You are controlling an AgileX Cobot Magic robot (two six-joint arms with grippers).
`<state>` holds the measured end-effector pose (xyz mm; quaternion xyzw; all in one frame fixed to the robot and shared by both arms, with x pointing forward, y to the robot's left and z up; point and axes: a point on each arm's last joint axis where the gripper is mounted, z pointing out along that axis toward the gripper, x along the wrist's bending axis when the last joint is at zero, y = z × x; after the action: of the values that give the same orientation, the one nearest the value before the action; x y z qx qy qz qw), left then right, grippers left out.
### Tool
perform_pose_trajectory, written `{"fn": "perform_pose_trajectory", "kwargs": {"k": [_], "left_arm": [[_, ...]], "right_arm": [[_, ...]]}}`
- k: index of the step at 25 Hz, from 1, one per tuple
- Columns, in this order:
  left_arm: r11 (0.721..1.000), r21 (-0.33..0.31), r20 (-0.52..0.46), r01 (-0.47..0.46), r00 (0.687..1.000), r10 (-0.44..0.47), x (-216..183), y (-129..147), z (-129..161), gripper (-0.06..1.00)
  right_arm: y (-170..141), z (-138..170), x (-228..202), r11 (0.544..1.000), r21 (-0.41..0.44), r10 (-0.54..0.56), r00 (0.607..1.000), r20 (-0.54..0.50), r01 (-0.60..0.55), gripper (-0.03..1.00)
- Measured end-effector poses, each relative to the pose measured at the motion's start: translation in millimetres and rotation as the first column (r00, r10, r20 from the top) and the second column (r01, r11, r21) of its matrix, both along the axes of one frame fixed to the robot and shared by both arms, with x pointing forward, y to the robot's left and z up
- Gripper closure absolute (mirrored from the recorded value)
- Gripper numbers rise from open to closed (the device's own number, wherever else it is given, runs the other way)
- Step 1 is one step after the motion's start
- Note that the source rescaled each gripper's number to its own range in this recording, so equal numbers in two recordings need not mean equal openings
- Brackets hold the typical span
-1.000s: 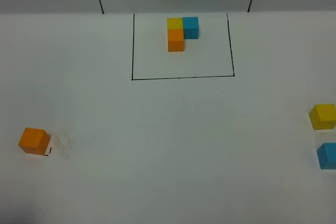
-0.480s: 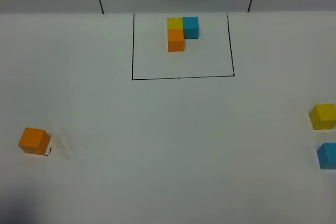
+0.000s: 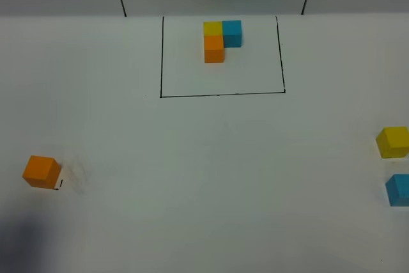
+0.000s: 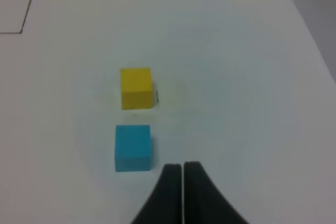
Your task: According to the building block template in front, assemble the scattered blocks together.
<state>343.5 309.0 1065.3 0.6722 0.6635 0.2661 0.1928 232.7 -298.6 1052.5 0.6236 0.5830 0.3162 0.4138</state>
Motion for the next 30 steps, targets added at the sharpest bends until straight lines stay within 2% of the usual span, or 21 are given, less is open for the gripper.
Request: {"fn": "perform_pose_trajectory", "kwargs": {"k": [7,14,20,30], "left_arm": [[1.0,-0.021,-0.06,-0.014,0.998,0.012,39.9,-1.8,-17.5,-0.01],[1.0,-0.031,-0.077,0.007,0.997,-0.01,68.5,-4.2,-51.7,-0.01],[0.999,-0.036,-0.138,0.017,0.99,-0.022,89.0,-5.7,-79.5,-0.01],[0.998,-0.038,-0.144,0.05,0.988,-0.055,119.5,-7.9,-114.5,-0.01]], "right_arm": [[0.0,0.0,0.0,1.0,0.0,0.0,1.0,0.0,0.0,0.96],[0.0,0.0,0.0,1.0,0.0,0.0,1.0,0.0,0.0,0.96],[0.0,0.0,0.0,1.0,0.0,0.0,1.0,0.0,0.0,0.96],[0.0,0.0,0.0,1.0,0.0,0.0,1.0,0.0,0.0,0.96]]}}
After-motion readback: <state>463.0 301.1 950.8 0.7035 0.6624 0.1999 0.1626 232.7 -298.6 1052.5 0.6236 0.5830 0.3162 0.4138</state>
